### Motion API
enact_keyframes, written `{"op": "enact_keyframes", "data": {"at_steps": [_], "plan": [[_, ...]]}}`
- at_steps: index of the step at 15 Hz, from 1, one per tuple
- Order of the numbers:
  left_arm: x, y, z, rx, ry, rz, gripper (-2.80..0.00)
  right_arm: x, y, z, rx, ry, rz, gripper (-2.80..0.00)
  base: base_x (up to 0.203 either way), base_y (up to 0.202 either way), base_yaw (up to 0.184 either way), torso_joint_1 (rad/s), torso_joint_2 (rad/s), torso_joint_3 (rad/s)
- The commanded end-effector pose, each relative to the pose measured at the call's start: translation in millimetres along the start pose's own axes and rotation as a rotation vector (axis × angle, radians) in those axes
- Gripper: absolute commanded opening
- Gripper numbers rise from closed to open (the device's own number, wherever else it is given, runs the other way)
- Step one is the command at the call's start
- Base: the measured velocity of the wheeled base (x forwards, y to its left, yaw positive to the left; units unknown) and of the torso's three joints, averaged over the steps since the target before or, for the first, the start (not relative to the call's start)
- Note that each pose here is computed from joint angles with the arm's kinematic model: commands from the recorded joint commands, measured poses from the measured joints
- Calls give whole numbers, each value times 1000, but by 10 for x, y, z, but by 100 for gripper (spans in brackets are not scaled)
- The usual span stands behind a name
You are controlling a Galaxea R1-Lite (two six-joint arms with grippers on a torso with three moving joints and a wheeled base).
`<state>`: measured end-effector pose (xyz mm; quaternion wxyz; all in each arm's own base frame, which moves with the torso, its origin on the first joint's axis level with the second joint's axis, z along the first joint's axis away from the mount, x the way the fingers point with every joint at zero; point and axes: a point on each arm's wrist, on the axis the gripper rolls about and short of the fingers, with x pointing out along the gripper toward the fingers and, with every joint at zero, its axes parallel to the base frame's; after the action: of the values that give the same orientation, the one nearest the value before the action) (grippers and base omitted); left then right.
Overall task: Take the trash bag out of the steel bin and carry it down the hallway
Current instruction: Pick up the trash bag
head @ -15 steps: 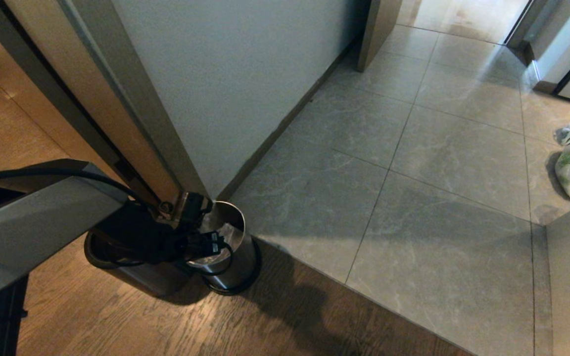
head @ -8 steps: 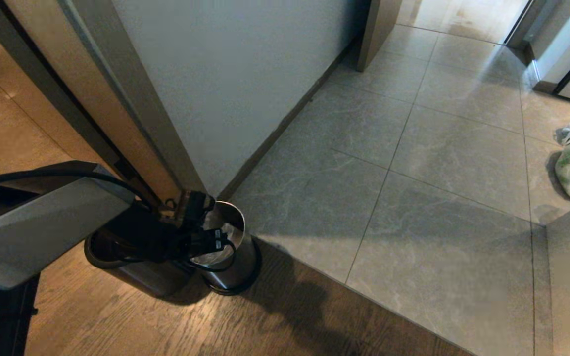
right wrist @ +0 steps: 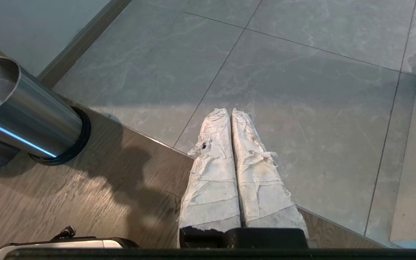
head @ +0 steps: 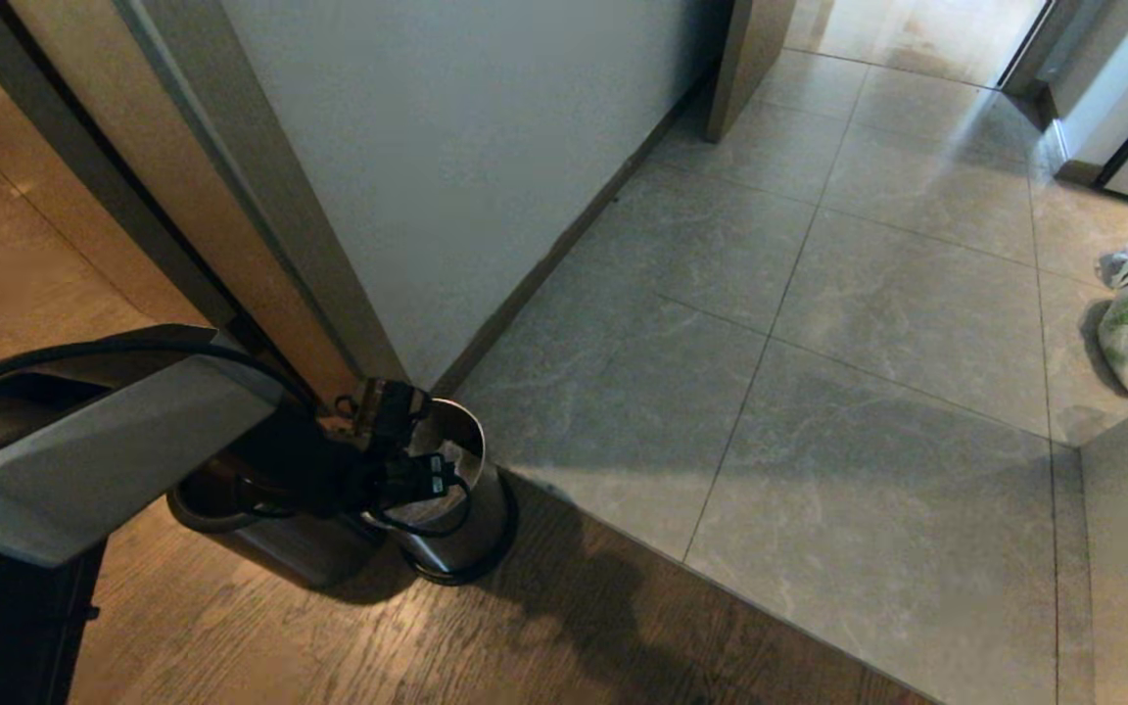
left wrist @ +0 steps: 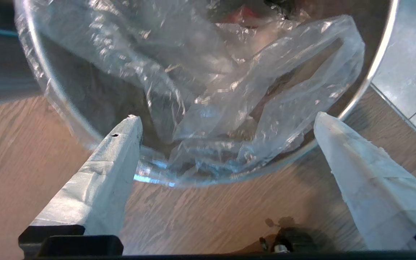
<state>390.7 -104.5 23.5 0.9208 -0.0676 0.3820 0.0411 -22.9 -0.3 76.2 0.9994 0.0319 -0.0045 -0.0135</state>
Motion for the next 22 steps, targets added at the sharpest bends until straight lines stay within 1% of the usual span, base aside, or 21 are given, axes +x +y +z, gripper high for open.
{"op": "enact_keyframes", "data": {"at_steps": [1, 3, 7, 12, 16, 17, 19, 22], "plan": [[65, -4, -27, 11, 7, 5, 0, 1, 0, -4, 1, 0, 0, -280, 0, 0, 0, 0, 0, 0], [112, 0, -65, 30, 19, 12, 0, 1, 0, -4, 1, 0, 0, -280, 0, 0, 0, 0, 0, 0], [155, 2, -76, 31, 22, 16, 0, 1, 0, -4, 1, 0, 0, -280, 0, 0, 0, 0, 0, 0], [212, 70, -35, 22, 15, 28, 0, 1, 0, -4, 1, 0, 0, -280, 0, 0, 0, 0, 0, 0], [249, 71, 24, 20, -6, 26, 0, 1, 0, -4, 1, 0, 0, -280, 0, 0, 0, 0, 0, 0], [269, 79, 31, 24, -6, 27, 0, 1, 0, -4, 1, 0, 0, -280, 0, 0, 0, 0, 0, 0], [317, 147, 17, 67, 2, 49, 0, 1, 0, -4, 1, 0, 0, -280, 0, 0, 0, 0, 0, 0], [365, 214, 21, 70, 6, 62, 0, 1, 0, -4, 1, 0, 0, -280, 0, 0, 0, 0, 0, 0]]}}
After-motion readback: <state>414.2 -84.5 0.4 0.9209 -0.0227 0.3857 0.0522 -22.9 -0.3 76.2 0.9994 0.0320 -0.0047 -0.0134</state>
